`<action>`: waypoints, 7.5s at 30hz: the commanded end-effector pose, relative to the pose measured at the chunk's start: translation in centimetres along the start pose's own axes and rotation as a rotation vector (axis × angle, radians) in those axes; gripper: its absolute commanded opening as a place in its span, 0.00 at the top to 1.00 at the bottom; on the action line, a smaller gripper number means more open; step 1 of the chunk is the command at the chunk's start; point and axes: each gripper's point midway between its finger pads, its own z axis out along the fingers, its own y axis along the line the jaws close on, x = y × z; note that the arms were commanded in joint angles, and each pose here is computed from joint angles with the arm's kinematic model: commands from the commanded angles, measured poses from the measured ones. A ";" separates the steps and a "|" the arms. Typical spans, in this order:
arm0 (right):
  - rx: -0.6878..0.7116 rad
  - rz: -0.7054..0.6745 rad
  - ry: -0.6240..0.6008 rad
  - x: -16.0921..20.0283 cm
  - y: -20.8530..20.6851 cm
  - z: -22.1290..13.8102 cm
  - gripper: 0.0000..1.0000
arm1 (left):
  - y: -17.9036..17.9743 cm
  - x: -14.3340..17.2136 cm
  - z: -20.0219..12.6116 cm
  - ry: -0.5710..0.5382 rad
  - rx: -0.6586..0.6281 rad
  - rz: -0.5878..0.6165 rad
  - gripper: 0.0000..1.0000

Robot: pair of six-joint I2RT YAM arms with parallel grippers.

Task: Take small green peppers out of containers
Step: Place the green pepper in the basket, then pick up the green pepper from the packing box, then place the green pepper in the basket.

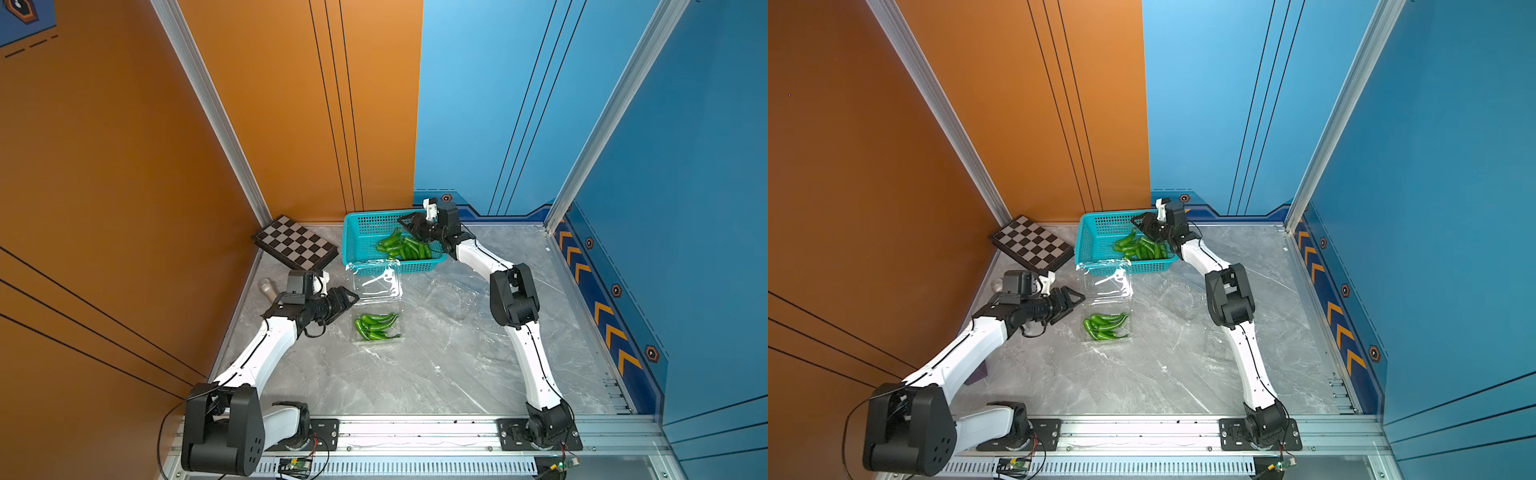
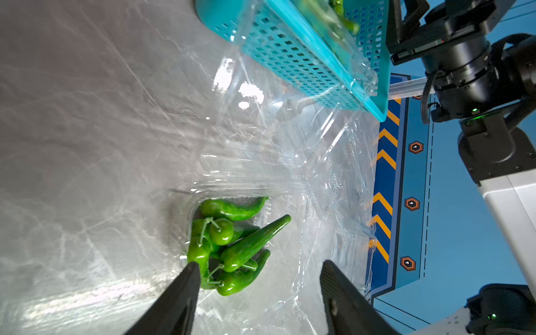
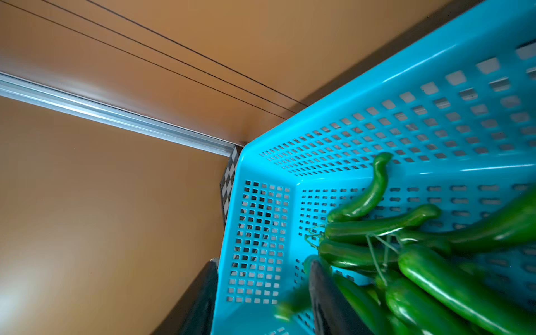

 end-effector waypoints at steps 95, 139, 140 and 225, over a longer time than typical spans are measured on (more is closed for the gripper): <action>0.234 -0.189 -0.042 10.6 3.1 -27.0 0.45 | 2.4 5.1 10.2 0.425 -0.826 0.891 0.65; 0.189 -0.187 -0.039 10.4 3.6 -26.0 0.45 | -1.5 1.8 5.7 0.237 -0.710 0.761 0.97; 0.186 -0.186 -0.040 10.3 3.7 -26.0 0.45 | -1.7 1.6 5.4 0.228 -0.708 0.764 0.97; 0.109 -0.444 0.399 19.2 6.3 -17.1 0.51 | -5.0 -6.1 -3.6 -0.068 -0.520 0.412 0.31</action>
